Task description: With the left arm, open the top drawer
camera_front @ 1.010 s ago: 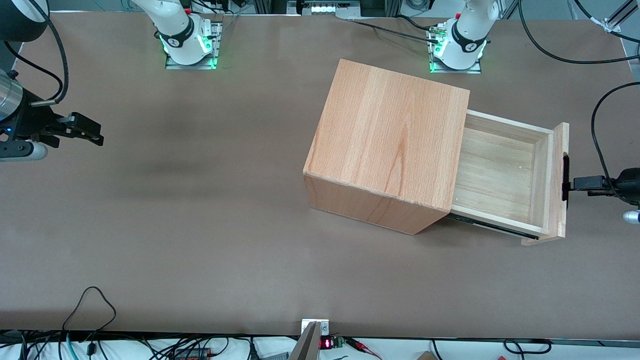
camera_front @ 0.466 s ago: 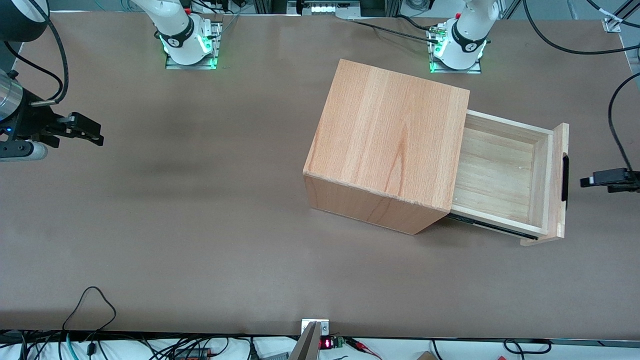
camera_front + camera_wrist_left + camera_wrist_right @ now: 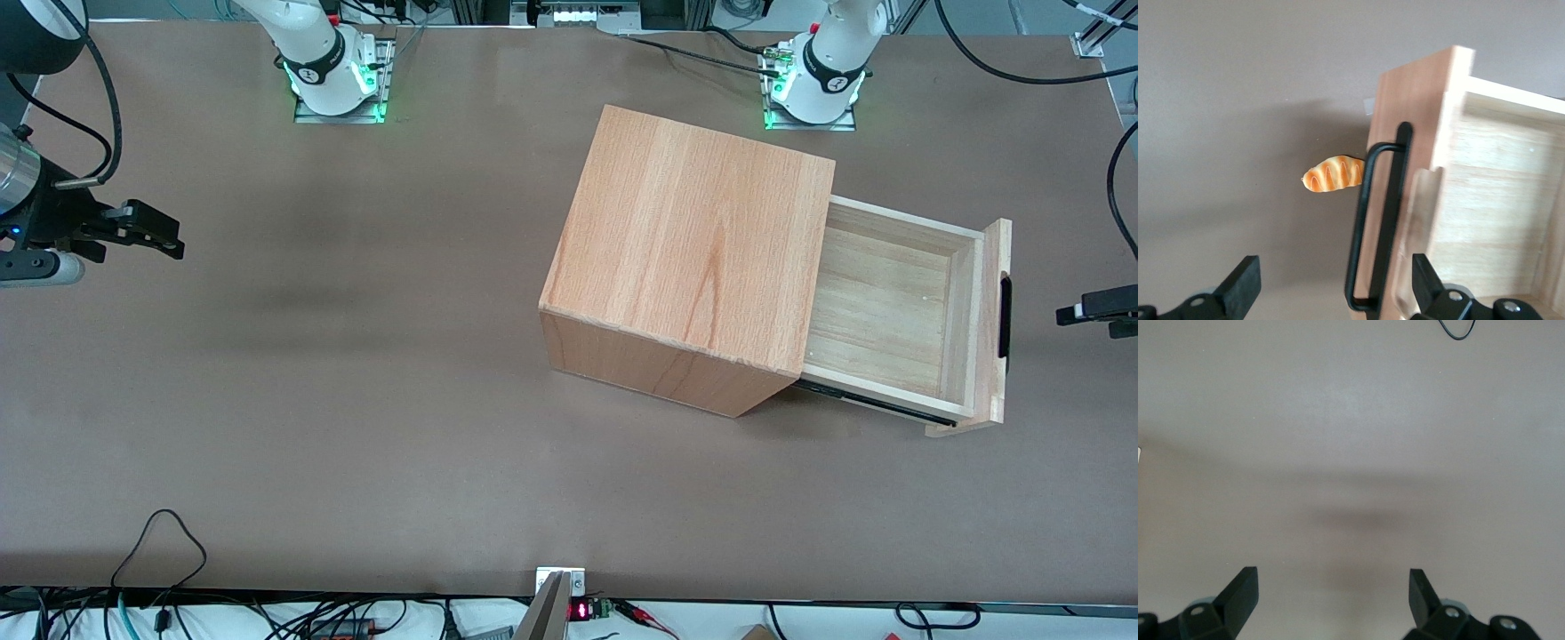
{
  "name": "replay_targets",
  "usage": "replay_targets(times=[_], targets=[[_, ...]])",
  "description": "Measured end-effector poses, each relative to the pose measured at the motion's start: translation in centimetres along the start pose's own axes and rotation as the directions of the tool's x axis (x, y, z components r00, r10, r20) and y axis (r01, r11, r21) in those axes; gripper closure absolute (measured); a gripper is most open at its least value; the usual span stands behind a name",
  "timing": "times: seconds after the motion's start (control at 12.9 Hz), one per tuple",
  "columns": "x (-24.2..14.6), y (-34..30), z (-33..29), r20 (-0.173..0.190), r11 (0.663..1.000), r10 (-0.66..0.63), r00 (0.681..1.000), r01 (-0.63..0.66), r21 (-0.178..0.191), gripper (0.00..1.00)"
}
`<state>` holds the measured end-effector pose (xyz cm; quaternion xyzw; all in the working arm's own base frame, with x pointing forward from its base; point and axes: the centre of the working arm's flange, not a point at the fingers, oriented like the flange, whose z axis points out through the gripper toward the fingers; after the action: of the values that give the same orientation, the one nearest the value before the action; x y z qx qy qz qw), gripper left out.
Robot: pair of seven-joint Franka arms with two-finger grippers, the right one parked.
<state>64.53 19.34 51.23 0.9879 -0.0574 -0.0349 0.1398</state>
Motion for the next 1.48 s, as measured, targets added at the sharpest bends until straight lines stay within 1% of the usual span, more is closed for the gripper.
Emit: replay_targets(times=[0.16,0.23,0.47,0.7,0.93,1.01,1.17,1.24,1.32,1.4,1.48], targets=[[-0.2,2.9,-1.7,0.005,0.999,0.017,1.0,-0.017,0.029,0.0],[-0.3,4.7,-2.2,0.014,0.999,0.012,1.0,-0.012,0.036,0.0],[0.5,10.3,-2.4,0.039,0.996,0.012,0.999,-0.015,0.088,0.0],[1.1,15.6,-2.2,0.074,0.995,-0.012,0.997,0.004,0.103,0.0],[0.9,21.9,-2.6,0.113,0.991,-0.025,0.993,0.01,0.132,0.0],[0.6,23.0,-2.9,0.116,0.99,-0.024,0.993,0.008,0.139,0.0],[0.1,23.4,-3.7,0.11,0.989,-0.025,0.994,0.009,0.15,0.0],[-0.2,23.3,-4.0,0.109,0.987,-0.031,0.994,0.013,0.162,0.0],[-0.5,23.3,-4.1,0.105,0.983,-0.033,0.994,0.013,0.184,0.0],[-0.9,23.8,-4.2,0.087,0.978,-0.032,0.996,0.013,0.21,0.0],[-1.6,24.5,-4.4,0.064,0.973,-0.045,0.997,0.029,0.228,0.0]])
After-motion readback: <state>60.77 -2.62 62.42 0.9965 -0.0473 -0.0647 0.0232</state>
